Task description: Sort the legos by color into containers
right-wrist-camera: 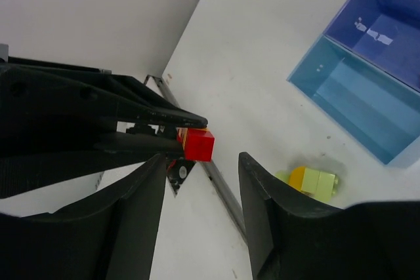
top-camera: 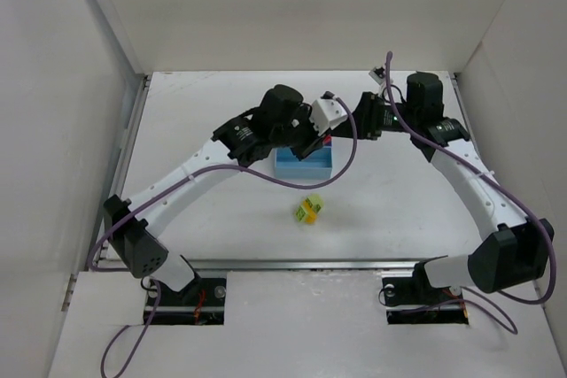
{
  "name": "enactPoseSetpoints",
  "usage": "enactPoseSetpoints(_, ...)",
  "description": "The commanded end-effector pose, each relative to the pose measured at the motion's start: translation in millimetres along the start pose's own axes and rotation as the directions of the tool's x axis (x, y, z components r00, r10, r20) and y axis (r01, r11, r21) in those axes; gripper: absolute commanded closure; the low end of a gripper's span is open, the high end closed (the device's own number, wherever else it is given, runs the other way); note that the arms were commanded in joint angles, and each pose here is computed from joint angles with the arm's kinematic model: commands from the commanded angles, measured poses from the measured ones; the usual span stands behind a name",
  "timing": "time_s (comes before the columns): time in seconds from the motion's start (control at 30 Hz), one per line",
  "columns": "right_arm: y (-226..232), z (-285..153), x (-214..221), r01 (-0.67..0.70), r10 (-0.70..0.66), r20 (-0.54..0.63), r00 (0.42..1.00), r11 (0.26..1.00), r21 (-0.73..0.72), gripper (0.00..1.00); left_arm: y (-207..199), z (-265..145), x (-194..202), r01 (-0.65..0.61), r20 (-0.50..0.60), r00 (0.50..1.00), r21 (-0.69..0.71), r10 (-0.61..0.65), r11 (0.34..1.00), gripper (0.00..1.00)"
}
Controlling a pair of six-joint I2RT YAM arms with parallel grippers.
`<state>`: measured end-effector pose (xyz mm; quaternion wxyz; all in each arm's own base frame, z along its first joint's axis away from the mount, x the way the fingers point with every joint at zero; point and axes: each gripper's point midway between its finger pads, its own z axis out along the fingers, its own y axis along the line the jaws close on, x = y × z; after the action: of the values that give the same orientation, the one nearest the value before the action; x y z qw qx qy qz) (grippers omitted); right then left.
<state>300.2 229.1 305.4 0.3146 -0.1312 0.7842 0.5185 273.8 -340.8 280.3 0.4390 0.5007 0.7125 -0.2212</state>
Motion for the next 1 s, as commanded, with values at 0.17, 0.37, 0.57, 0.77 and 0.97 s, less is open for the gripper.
enactPoseSetpoints(0.17, 14, 5, -4, 0.048, -0.047, 0.009, 0.999, 0.995, -0.089, 0.47, 10, 3, -11, -0.038, 0.034, 0.999, 0.004, 0.038, 0.999, 1.00)
enactPoseSetpoints(0.37, 15, 22, -3, 0.027, -0.029, -0.017, 0.999, 0.995, -0.094, 0.49, 8, 2, -18, -0.052, 0.057, 0.997, 0.017, 0.051, 0.998, 1.00)
enactPoseSetpoints(0.57, -2, 32, 3, -0.006, 0.004, -0.037, 0.999, 0.999, -0.047, 0.49, 12, 4, -8, -0.033, 0.033, 0.999, 0.008, 0.032, 0.999, 1.00)
enactPoseSetpoints(0.77, -7, 33, 2, 0.019, -0.021, -0.046, 0.999, 0.999, -0.027, 0.55, 15, 1, -8, -0.030, 0.041, 0.999, -0.003, 0.030, 1.000, 1.00)
enactPoseSetpoints(0.97, -3, 36, -2, 0.010, -0.012, -0.036, 0.999, 0.999, -0.053, 0.86, 15, 1, -8, -0.030, 0.041, 0.999, -0.003, 0.030, 1.000, 1.00)
